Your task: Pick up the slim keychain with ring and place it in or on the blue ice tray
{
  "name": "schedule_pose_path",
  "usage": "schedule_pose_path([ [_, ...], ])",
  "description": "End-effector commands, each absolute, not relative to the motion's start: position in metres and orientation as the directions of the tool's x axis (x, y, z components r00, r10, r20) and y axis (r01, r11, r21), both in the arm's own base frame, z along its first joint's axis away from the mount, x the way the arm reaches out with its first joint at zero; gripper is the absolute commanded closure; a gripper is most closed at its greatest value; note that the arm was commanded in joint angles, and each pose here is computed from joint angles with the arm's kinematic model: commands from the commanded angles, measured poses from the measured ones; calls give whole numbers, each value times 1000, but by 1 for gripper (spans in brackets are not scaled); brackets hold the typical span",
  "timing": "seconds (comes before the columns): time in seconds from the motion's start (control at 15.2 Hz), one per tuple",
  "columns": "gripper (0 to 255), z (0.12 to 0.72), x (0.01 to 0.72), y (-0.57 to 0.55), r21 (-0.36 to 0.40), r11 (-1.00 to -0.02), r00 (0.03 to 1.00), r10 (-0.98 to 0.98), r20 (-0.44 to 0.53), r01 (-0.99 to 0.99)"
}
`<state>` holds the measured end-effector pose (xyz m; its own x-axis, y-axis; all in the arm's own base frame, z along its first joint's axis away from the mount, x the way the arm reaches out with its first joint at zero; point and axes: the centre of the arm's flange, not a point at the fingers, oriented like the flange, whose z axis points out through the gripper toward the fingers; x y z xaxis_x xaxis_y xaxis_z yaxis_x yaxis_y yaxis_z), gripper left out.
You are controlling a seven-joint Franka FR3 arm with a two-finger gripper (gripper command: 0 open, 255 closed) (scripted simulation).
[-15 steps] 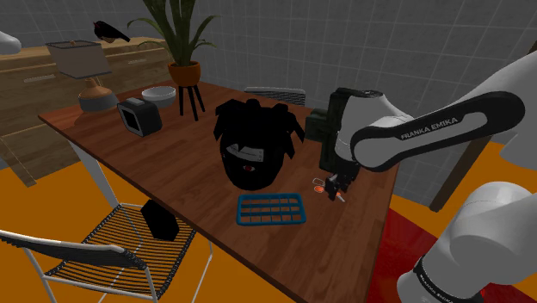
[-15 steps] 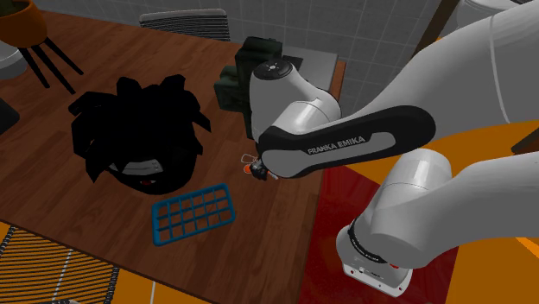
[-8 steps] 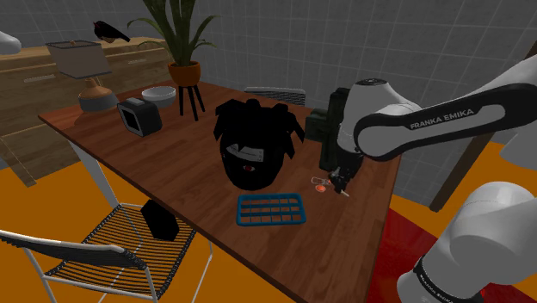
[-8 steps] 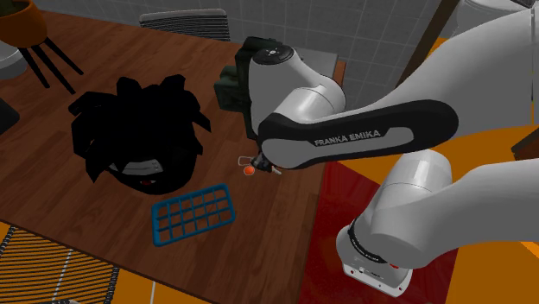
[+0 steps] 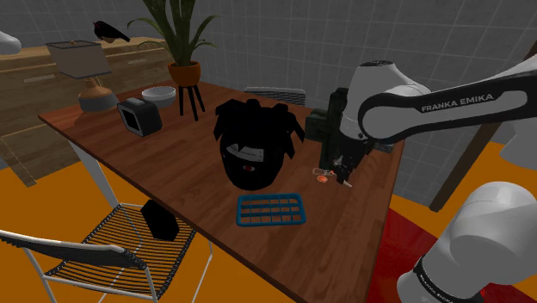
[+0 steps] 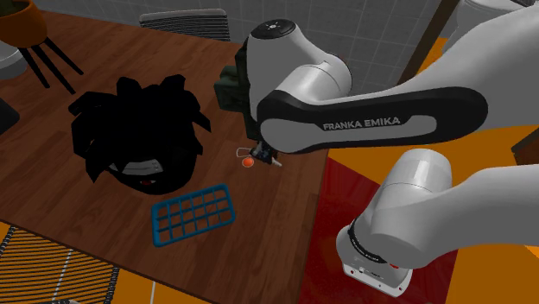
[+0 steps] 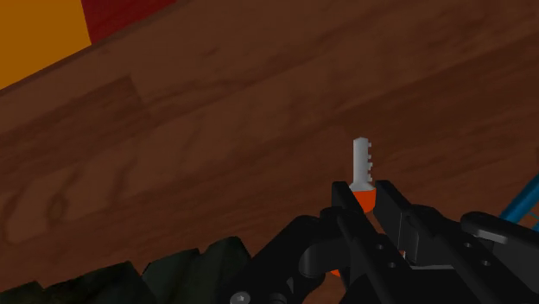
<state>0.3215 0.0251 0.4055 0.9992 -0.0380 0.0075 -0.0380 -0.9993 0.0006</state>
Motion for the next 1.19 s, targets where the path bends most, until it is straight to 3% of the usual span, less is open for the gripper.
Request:
schedule_pose_path([
  [0.0,255,417,321,25,1,-999,999,-38,7,-38],
  [0.26,255,436,321,25,1,-999,999,-38,7,-38],
  [1.12,255,442,359,192,1,-999,999,-38,7,-38],
])
